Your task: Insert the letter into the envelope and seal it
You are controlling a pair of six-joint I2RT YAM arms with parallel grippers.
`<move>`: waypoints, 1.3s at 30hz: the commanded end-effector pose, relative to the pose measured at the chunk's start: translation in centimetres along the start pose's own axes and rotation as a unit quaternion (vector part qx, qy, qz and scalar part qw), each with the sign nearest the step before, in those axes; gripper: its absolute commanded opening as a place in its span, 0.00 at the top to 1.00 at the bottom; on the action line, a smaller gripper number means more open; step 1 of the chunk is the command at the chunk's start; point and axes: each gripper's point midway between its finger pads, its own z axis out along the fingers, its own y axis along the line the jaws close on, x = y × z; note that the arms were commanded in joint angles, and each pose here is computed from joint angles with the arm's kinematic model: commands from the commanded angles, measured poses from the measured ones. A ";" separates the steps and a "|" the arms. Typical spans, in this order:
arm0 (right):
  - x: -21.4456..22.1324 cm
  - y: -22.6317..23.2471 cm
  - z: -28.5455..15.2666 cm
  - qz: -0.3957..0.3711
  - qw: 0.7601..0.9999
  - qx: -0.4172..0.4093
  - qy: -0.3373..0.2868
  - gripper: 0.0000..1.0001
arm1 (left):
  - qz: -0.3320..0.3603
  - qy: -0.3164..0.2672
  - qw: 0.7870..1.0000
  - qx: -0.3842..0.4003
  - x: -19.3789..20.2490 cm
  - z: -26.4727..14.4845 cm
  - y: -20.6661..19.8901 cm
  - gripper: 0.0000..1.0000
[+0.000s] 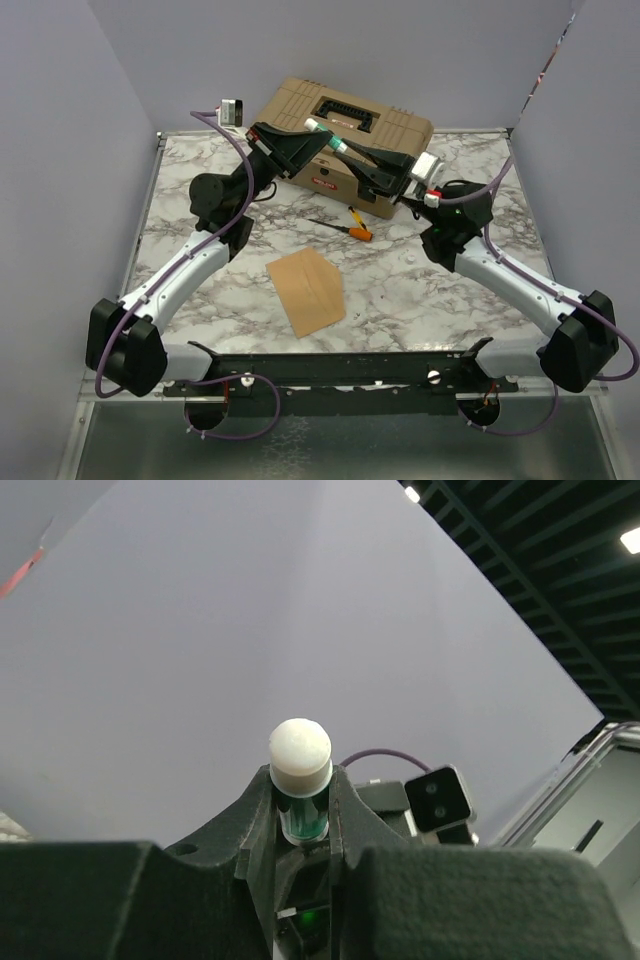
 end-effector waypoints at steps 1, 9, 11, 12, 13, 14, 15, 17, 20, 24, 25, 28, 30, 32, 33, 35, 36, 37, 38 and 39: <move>-2.7 -1.3 0.7 0.186 0.981 0.050 -0.019 0.99 | 0.110 -0.005 0.993 0.041 -0.5 -0.6 -3.5 1.00; -4.9 -1.7 1.8 0.385 0.920 0.066 -0.028 0.99 | 0.239 0.005 0.968 0.080 -0.7 -1.0 -7.1 1.00; -5.0 -1.6 2.1 0.416 0.907 0.064 -0.019 0.99 | 0.244 0.007 0.966 0.083 -0.7 -1.0 -7.2 1.00; -5.0 -1.5 2.1 0.421 0.905 0.061 -0.018 0.99 | 0.246 0.007 0.966 0.084 -0.7 -1.0 -7.3 1.00; -5.1 -1.4 2.1 0.429 0.901 0.059 -0.018 0.99 | 0.249 0.006 0.965 0.085 -0.7 -1.1 -7.5 1.00; -5.0 -1.3 2.1 0.441 0.895 0.060 -0.016 0.99 | 0.253 0.008 0.963 0.087 -0.7 -1.1 -7.5 1.00; -4.9 -1.2 2.1 0.448 0.892 0.059 -0.016 0.99 | 0.256 0.008 0.962 0.089 -0.7 -1.0 -7.7 1.00; -4.6 -1.0 2.2 0.465 0.883 0.056 -0.012 0.99 | 0.259 0.009 0.962 0.090 -0.7 -0.9 -7.6 1.00; -3.5 -0.9 2.3 0.503 0.861 0.070 0.001 0.99 | 0.261 0.016 0.960 0.096 -0.5 -0.7 -7.8 1.00; -0.8 -0.6 2.1 0.579 0.808 0.104 0.038 0.99 | 0.249 0.012 0.964 0.091 -0.7 -0.5 -7.5 1.00; -0.6 -0.4 2.0 0.587 0.802 0.105 0.039 0.99 | 0.242 0.008 0.966 0.087 -0.9 -0.4 -7.3 1.00; -0.4 -0.1 1.6 0.611 0.784 0.104 0.033 0.98 | 0.229 0.002 0.970 0.080 -0.9 -0.6 -6.9 1.00; -0.6 -0.5 1.3 0.639 0.762 0.104 0.015 0.97 | 0.223 0.001 0.972 0.074 -0.8 -0.8 -6.4 1.00; -0.9 -0.4 1.0 0.659 0.746 0.098 -0.003 0.94 | 0.214 -0.001 0.974 0.069 -0.8 -0.9 -6.2 1.00; -1.2 -0.4 1.1 0.654 0.750 0.092 -0.011 0.88 | 0.206 -0.005 0.976 0.066 -0.9 -0.8 -6.1 1.00; -1.9 0.0 1.1 0.618 0.783 0.065 -0.019 0.70 | 0.185 -0.026 0.981 0.053 -1.6 -0.8 -5.9 1.00; -2.1 0.1 1.1 0.592 0.804 0.056 -0.018 0.57 | 0.170 -0.039 0.984 0.044 -2.0 -0.8 -5.7 1.00; -2.2 0.2 1.1 0.557 0.829 0.046 -0.016 0.49 | 0.151 -0.049 0.987 0.037 -2.4 -0.8 -5.6 1.00; -2.4 0.3 1.0 0.514 0.857 0.034 -0.014 0.43 | 0.128 -0.056 0.990 0.029 -2.6 -0.7 -5.3 1.00; -2.5 0.4 1.0 0.463 0.886 0.021 -0.010 0.41 | 0.109 -0.061 0.992 0.022 -2.8 -0.7 -5.2 1.00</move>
